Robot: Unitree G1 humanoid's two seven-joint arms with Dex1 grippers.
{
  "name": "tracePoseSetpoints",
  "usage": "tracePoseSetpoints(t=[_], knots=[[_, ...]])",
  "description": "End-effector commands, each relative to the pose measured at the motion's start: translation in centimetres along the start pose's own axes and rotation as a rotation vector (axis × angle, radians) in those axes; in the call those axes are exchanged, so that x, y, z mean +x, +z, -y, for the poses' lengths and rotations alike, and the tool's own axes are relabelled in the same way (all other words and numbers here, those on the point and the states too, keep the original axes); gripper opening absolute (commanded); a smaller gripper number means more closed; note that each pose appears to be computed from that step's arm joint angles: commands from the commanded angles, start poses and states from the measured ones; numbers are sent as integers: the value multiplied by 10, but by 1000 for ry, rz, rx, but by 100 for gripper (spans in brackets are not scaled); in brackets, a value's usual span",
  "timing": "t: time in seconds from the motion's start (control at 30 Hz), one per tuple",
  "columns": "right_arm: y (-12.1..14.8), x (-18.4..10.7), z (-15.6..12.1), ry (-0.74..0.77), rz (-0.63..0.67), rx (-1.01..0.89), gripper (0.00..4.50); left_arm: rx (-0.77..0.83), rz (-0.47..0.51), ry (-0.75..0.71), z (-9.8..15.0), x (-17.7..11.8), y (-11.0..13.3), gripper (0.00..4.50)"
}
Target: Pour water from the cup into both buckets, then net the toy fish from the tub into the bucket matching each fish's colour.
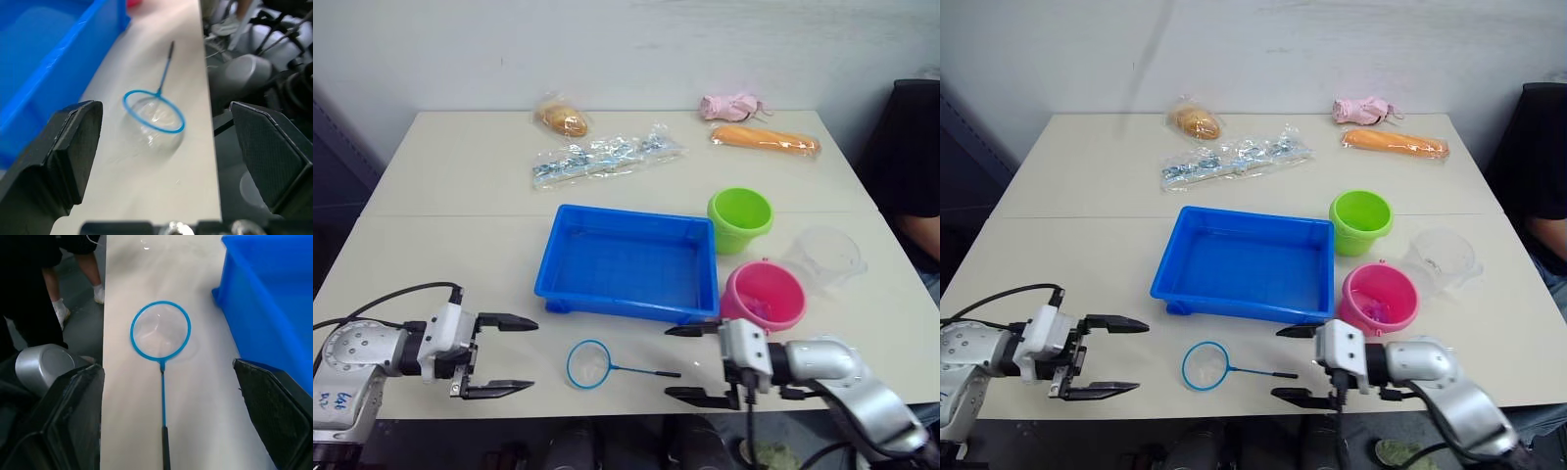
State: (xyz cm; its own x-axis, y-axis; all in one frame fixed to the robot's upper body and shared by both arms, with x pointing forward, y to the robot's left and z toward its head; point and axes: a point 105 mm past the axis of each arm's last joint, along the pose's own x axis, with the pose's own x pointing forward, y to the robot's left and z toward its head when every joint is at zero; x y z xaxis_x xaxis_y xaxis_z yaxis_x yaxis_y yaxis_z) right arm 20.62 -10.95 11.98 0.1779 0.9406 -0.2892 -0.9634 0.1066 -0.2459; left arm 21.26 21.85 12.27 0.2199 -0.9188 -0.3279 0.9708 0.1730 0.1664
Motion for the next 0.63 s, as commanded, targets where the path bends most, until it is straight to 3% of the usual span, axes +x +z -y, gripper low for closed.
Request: tracePoseSetpoints(t=[0.03,0.1,0.27,0.43,0.63], knots=[[29,-25,0,-51,24,-54,444,8,-20,73,-9,-14,2,450],[34,-37,-3,-83,12,-41,444,7,-26,109,-13,-19,2,450],[30,-91,10,-325,-84,-3,444,2,-111,221,-19,-37,-16,450],[28,-135,17,-458,-188,-47,444,-14,-115,391,-36,-64,-24,450],[22,-161,28,-552,-236,-79,444,10,-126,442,-38,-69,-24,450]])
